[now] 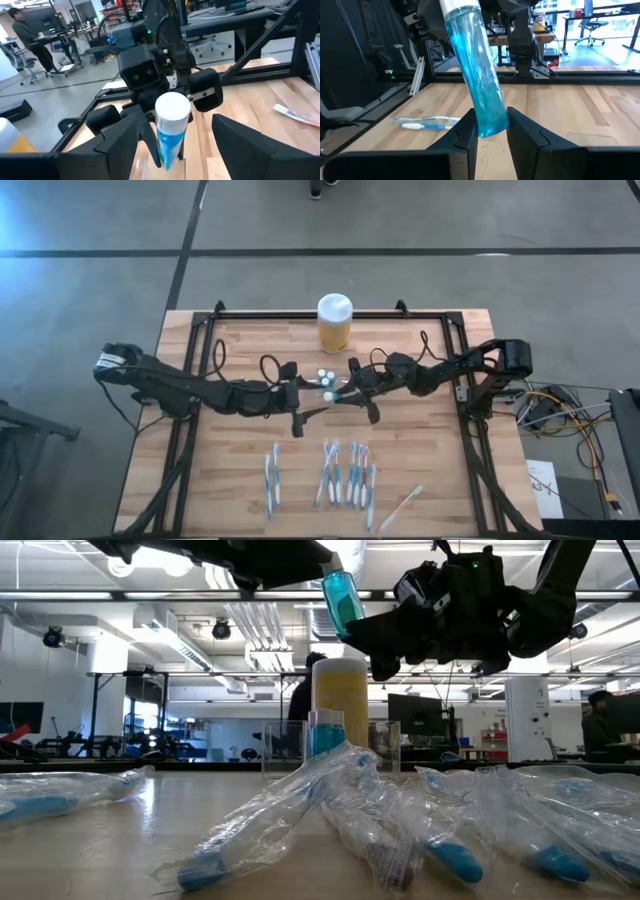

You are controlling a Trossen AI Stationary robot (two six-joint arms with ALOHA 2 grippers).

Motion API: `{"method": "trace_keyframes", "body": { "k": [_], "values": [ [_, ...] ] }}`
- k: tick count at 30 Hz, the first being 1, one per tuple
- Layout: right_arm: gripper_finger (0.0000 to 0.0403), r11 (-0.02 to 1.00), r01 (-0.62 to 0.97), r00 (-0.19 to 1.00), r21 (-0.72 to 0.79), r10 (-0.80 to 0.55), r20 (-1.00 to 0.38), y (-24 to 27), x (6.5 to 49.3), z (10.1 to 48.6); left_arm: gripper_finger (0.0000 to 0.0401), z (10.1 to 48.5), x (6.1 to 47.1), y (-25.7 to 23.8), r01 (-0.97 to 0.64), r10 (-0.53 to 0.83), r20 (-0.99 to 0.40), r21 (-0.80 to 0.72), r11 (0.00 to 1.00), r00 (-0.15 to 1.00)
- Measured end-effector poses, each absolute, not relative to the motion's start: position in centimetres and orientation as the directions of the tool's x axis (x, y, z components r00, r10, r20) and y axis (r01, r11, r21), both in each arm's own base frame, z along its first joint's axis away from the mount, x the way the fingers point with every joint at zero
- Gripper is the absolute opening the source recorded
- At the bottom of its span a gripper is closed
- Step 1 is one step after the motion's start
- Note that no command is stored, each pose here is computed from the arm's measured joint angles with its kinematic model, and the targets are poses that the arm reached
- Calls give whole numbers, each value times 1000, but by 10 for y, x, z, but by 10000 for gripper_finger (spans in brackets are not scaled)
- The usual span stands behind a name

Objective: Pick & Place toothbrushing station
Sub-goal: Put the blue mouthwash into the middle of the transparent organizer

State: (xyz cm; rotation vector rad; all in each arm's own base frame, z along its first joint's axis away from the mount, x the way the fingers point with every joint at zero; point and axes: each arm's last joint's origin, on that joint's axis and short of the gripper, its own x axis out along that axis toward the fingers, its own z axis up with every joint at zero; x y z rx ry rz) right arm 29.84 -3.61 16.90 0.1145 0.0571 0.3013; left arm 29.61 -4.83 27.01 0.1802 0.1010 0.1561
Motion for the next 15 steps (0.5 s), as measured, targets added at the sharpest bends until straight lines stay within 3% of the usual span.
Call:
{"method": "trace_keyframes", "body": {
  "k": [9,15],
  "values": [
    [77,949,-294,954,115,299,-34,-36,298,170,252,272,300,-39,-187,200,-63,168,968,978],
    [77,950,-292,954,114,297,-32,-36,298,170,226,272,303,-34,-161,172,-64,143,976,983]
  ]
}}
